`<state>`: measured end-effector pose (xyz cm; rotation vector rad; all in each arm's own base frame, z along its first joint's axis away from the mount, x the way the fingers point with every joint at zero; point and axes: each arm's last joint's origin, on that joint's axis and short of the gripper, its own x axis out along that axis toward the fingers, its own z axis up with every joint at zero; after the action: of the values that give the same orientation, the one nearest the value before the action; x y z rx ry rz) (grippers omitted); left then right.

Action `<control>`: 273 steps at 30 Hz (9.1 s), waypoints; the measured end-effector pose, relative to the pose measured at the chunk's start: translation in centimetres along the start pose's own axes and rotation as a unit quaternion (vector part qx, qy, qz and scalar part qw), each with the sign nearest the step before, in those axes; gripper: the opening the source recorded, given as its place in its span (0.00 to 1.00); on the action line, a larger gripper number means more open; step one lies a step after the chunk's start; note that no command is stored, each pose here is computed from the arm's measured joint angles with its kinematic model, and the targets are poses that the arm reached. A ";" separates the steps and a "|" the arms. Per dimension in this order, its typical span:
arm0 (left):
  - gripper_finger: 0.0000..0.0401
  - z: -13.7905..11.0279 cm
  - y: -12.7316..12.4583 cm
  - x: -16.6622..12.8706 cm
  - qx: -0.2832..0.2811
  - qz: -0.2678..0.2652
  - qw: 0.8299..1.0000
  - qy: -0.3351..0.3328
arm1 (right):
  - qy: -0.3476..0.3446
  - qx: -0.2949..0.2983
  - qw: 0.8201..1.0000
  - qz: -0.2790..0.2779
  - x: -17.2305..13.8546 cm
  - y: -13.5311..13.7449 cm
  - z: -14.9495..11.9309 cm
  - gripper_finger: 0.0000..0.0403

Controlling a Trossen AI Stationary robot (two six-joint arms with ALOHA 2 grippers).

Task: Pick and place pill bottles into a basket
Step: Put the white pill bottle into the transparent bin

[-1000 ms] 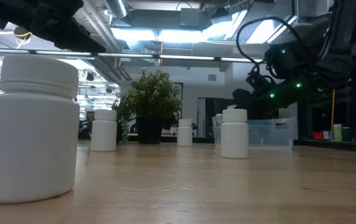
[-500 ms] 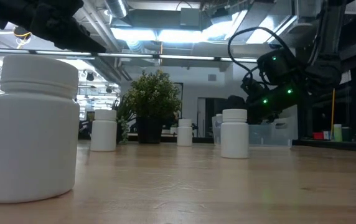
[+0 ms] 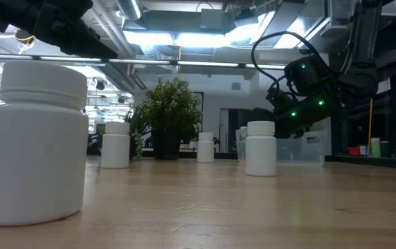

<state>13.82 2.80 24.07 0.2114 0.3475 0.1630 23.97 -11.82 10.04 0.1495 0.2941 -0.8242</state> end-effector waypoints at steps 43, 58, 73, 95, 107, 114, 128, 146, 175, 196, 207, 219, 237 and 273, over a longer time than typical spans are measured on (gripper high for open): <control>0.03 0.0 0.0 0.0 -0.012 0.000 1.000 0.000 | -0.090 -0.073 0.990 0.082 -3.5 0.6 5.8 0.51; 0.03 0.0 0.0 0.0 -0.016 0.000 1.000 0.000 | -0.011 -0.117 0.954 0.275 -9.1 3.5 6.2 0.03; 0.02 0.0 0.0 0.0 -0.034 0.000 0.999 0.000 | 0.056 -0.148 0.900 0.406 -12.6 7.3 3.9 0.03; 0.02 0.0 0.0 0.0 -0.029 0.000 1.000 0.000 | 0.054 -0.155 0.896 0.413 -12.8 7.5 3.8 0.04; 0.01 0.0 0.0 0.0 -0.038 0.000 0.999 0.000 | 0.057 -0.171 0.862 0.474 -13.1 7.7 3.7 0.24; 0.01 0.0 0.0 0.0 -0.039 0.000 0.999 0.000 | 0.085 -0.183 0.857 0.474 -13.2 7.5 3.2 0.38; 0.01 0.0 0.0 0.0 -0.039 0.000 0.999 0.000 | 0.080 -0.213 0.848 0.479 -13.5 8.7 5.3 0.42; 0.01 0.0 0.0 0.0 -0.038 0.000 0.999 0.000 | 0.105 -0.196 0.858 0.462 -14.6 10.3 7.2 0.65; 0.01 -0.1 0.0 0.0 -0.038 -0.001 0.999 0.004 | 0.206 -0.262 0.852 0.402 -11.4 14.7 4.4 0.68; 0.01 -0.2 0.0 0.0 -0.052 -0.002 0.999 0.010 | 0.218 -0.276 0.854 0.383 -10.0 15.6 2.3 0.68; 0.01 -0.3 -0.1 0.0 -0.052 -0.003 0.999 0.015 | 0.218 -0.276 0.854 0.384 -10.0 15.6 2.3 0.49; 0.01 -0.3 -0.1 0.0 -0.051 -0.003 0.999 0.017 | 0.211 -0.285 0.851 0.387 -10.0 15.6 2.3 0.39; 0.01 -0.5 -0.1 0.0 -0.050 -0.006 0.998 0.029 | 0.185 -0.258 0.863 0.393 -8.9 12.7 5.9 0.38; 0.01 -0.5 -0.1 0.0 -0.037 -0.006 0.999 0.028 | 0.128 -0.240 0.947 0.170 -11.1 4.3 12.4 0.38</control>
<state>13.64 2.76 23.56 0.1312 0.3968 0.1703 22.46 -4.19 25.40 -0.1500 0.6852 -0.3718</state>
